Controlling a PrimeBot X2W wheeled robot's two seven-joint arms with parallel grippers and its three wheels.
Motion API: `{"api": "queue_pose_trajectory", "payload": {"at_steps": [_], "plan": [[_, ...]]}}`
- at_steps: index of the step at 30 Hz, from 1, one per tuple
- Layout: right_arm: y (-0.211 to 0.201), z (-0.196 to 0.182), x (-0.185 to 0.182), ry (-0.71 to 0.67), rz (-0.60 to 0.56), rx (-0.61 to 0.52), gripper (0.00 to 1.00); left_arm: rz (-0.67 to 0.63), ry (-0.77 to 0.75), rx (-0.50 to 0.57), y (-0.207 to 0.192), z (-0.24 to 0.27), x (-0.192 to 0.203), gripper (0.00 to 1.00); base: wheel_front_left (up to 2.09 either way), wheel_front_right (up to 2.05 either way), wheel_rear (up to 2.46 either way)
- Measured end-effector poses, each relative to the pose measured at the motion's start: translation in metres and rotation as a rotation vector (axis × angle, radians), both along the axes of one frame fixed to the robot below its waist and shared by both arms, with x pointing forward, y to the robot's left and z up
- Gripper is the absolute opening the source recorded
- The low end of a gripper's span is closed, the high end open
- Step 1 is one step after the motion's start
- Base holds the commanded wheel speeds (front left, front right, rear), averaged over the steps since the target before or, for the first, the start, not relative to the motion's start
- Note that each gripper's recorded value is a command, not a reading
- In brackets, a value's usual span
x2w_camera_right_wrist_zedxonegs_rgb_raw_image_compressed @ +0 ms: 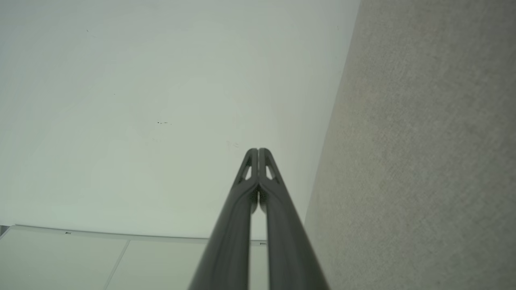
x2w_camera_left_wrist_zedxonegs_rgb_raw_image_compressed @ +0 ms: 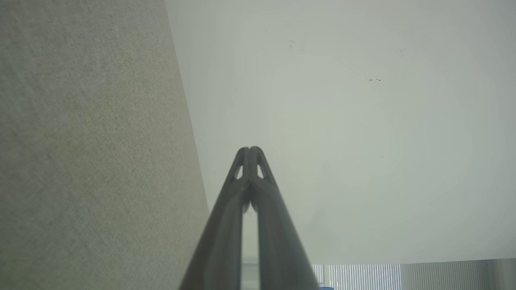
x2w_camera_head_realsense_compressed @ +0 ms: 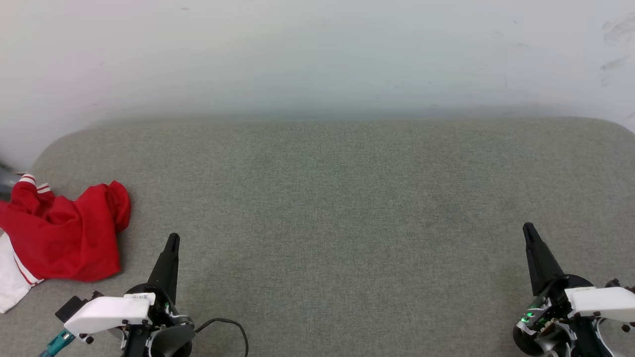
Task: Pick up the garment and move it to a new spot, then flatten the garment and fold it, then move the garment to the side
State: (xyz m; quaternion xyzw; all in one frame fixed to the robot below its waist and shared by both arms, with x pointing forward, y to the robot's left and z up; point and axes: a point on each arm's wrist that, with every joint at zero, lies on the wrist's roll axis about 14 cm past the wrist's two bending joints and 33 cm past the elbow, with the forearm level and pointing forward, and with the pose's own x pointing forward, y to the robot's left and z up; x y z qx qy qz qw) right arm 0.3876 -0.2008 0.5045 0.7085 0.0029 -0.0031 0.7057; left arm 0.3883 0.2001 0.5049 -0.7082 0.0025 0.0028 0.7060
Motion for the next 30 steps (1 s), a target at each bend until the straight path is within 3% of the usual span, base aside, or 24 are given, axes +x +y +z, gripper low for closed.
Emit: {"api": "queue_pose_trajectory", "payload": {"at_steps": [30], "plan": [[0.0, -0.0008, -0.0002, 0.002, 0.0, 0.0, 0.0, 0.0, 0.002, 0.0, -0.0001, -0.0007, -0.0002, 0.0, 0.0, 0.0, 0.0]]}}
